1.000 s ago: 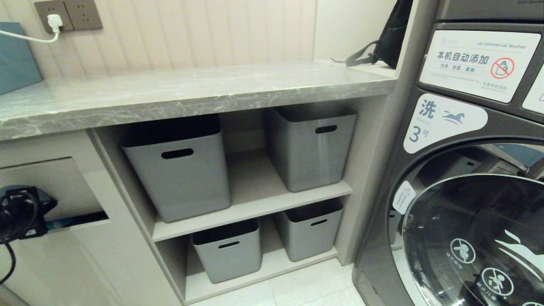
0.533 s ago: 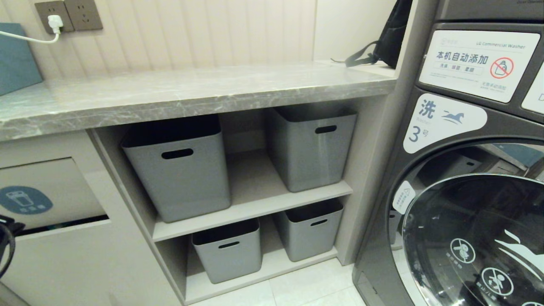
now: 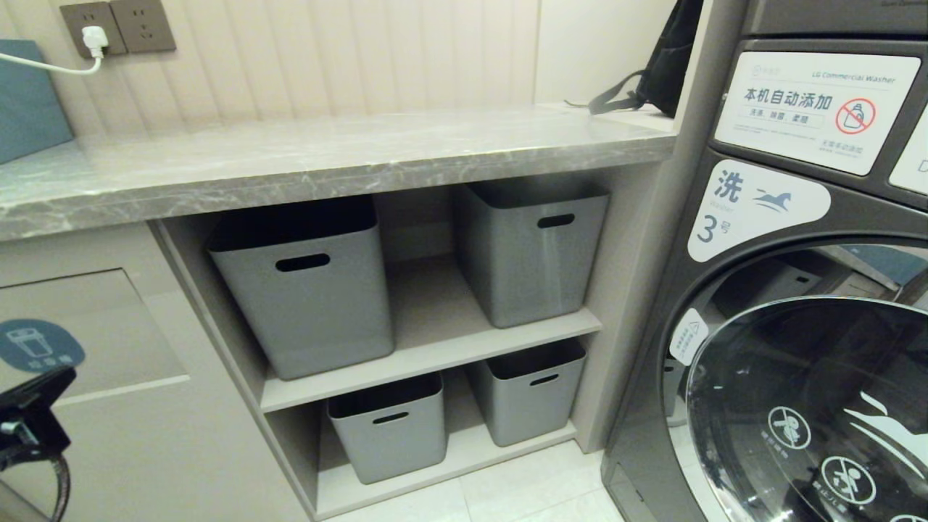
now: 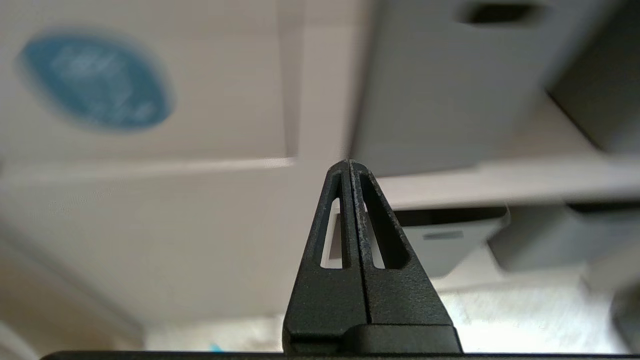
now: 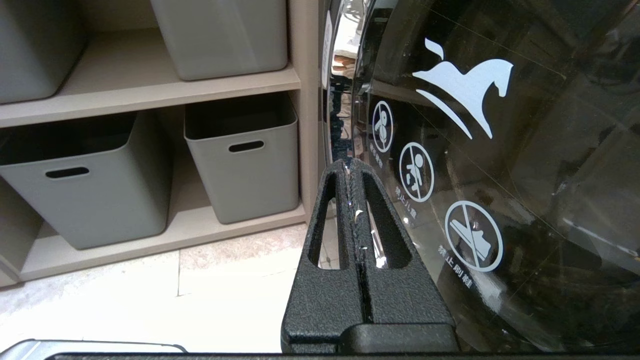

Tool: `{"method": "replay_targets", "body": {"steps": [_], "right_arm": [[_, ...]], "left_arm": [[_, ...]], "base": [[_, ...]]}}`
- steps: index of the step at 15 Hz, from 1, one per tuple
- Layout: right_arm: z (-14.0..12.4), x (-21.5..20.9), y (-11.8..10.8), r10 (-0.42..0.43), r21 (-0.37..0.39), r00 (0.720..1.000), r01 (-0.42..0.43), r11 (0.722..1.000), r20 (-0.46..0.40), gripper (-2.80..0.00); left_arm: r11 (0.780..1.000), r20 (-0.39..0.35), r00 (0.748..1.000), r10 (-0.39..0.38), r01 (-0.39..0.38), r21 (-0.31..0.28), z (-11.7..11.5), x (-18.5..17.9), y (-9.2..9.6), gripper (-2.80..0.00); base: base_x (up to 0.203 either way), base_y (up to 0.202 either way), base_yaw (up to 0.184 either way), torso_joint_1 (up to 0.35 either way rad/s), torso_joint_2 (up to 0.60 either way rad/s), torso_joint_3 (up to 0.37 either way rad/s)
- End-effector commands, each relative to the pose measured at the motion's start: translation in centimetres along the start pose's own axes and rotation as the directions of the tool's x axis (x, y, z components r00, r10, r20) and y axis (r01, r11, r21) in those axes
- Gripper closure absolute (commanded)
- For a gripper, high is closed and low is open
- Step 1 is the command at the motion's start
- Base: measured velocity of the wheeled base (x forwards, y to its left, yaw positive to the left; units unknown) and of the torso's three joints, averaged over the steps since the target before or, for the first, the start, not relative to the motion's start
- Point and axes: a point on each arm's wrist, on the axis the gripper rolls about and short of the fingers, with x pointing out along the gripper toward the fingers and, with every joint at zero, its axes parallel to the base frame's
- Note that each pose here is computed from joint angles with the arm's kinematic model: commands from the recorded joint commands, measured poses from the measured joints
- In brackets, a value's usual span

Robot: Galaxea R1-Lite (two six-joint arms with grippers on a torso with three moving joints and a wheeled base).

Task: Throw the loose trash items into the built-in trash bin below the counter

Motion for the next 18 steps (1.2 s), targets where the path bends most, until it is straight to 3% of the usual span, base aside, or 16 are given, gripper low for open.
{"method": "replay_targets", "body": {"steps": [1,3,6,13,18], "right_arm": [[0.0,0.0,0.0,0.001,-0.001,1.0,-0.001,1.0,0.002,0.0],[0.0,0.0,0.0,0.001,-0.001,1.0,-0.001,1.0,0.001,0.0],[0.0,0.0,0.0,0.001,-0.001,1.0,-0.001,1.0,0.001,0.0],[0.0,0.0,0.0,0.001,-0.001,1.0,-0.001,1.0,0.002,0.0],[0.0,0.0,0.0,0.001,-0.001,1.0,-0.001,1.0,0.001,0.0]], "left_arm": [[0.991,0.061,0.993,-0.104,0.098,0.093,0.3,-1.4,-1.5,0.0],[0.981,0.073,0.986,-0.152,0.141,0.133,0.0,-2.2,-2.2,0.0],[0.97,0.073,0.976,-0.203,0.191,0.149,-1.3,-3.6,-2.8,0.0],[0.965,0.075,0.965,-0.25,0.242,0.103,-4.4,-6.4,-3.1,0.0],[0.937,0.15,0.925,-0.348,0.34,0.076,-5.3,-9.5,-3.2,0.0]], "base": [[0.0,0.0,0.0,0.0,0.0,0.0],[0.0,0.0,0.0,0.0,0.0,0.0],[0.0,0.0,0.0,0.0,0.0,0.0],[0.0,0.0,0.0,0.0,0.0,0.0],[0.0,0.0,0.0,0.0,0.0,0.007]]}}
